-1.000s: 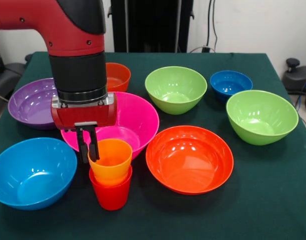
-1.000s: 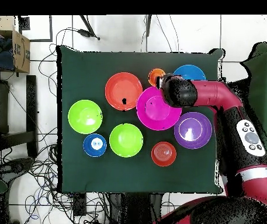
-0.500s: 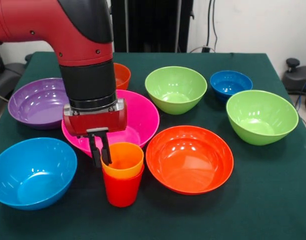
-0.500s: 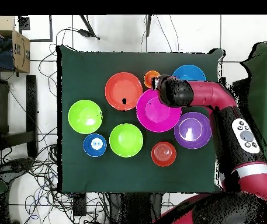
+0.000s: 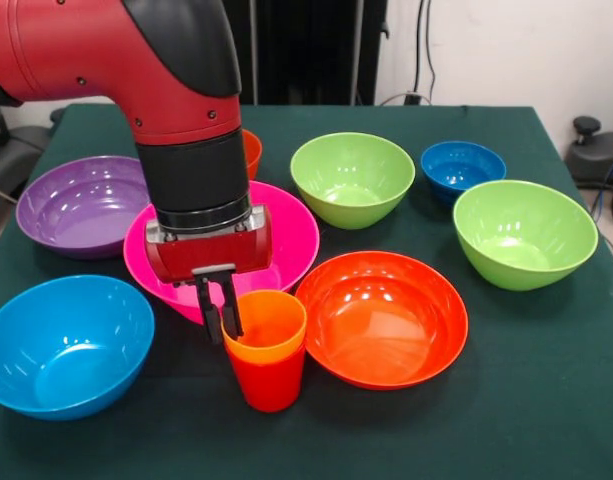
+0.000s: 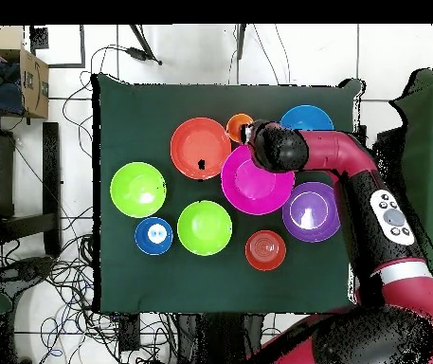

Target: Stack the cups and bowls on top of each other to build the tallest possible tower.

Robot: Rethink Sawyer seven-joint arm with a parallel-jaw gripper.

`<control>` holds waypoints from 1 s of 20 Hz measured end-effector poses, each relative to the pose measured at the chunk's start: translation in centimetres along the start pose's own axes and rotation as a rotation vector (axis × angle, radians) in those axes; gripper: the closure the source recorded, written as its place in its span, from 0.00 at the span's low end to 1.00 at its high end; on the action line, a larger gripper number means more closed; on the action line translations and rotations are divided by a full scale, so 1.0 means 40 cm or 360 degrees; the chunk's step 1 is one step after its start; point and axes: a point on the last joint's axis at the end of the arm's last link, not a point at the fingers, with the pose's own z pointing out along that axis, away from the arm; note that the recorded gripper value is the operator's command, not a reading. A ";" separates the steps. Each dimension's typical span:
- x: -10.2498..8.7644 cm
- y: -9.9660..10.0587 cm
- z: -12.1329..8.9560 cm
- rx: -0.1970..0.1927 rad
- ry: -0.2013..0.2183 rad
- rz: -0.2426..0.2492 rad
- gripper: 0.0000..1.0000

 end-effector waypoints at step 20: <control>-0.021 0.016 0.006 -0.0012 -0.0022 -0.0004 1.00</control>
